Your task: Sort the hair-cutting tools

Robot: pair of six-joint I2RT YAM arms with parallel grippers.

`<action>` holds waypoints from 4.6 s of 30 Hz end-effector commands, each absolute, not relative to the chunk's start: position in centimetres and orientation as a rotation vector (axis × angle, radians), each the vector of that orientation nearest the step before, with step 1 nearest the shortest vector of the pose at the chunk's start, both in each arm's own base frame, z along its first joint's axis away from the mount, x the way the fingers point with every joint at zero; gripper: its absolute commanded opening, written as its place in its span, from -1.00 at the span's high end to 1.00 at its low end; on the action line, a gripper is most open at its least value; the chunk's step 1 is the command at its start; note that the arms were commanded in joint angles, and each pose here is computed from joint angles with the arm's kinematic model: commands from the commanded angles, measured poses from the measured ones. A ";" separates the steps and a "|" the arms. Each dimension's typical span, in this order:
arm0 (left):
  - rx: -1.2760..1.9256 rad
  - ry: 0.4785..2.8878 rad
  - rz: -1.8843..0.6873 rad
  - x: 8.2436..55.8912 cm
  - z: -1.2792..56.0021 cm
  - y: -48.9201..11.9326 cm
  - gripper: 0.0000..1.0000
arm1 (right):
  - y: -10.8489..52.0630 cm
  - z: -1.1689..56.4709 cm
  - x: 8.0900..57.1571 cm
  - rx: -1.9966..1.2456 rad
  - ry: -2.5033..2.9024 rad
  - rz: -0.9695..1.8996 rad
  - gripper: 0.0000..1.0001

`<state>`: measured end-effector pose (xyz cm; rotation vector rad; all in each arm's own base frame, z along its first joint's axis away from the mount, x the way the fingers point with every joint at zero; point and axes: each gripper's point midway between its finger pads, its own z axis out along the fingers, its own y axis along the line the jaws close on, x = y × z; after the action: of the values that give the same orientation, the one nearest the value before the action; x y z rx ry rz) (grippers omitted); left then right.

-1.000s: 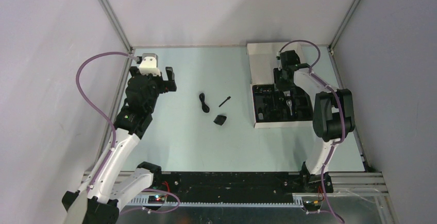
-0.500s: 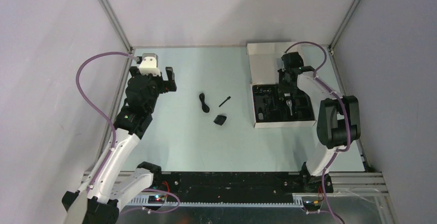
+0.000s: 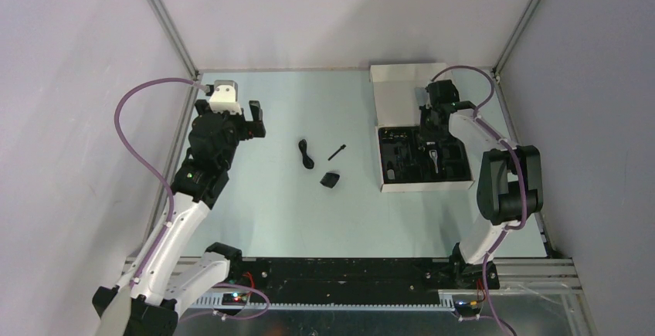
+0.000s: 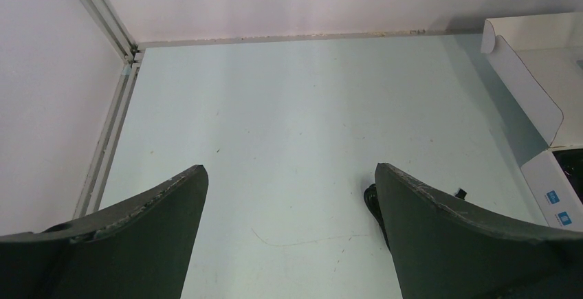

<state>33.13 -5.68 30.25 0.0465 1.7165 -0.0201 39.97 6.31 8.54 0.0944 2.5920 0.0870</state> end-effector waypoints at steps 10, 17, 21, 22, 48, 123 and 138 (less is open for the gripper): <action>0.064 1.671 -0.023 33.1 31.6 -5.9 -0.97 | 7.3 8.3 40.8 0.094 2.576 0.188 0.78; 0.066 1.673 -0.024 33.1 31.5 -5.9 -0.97 | 7.0 6.7 40.5 0.120 2.623 0.173 0.92; 0.066 1.673 -0.025 33.1 31.5 -5.9 -0.97 | 6.9 6.0 40.3 0.123 2.645 0.169 0.94; 0.066 1.672 -0.025 33.1 31.5 -5.9 -0.97 | 6.8 5.9 40.3 0.124 2.646 0.170 0.94; 0.019 1.769 -0.042 34.3 29.1 -6.3 -0.97 | 12.0 18.9 36.0 -0.027 2.382 0.273 -0.59; -0.068 2.508 -0.401 33.8 11.3 -22.2 0.85 | 20.8 19.6 26.8 -0.084 2.164 0.793 -0.99; 0.298 2.199 -0.747 29.2 21.4 -28.5 0.89 | 26.0 25.9 31.4 -0.082 1.953 1.046 -0.87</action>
<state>30.44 -26.77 17.94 0.1838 2.3298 -0.6324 29.61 23.90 20.79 -0.0533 2.1196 0.9216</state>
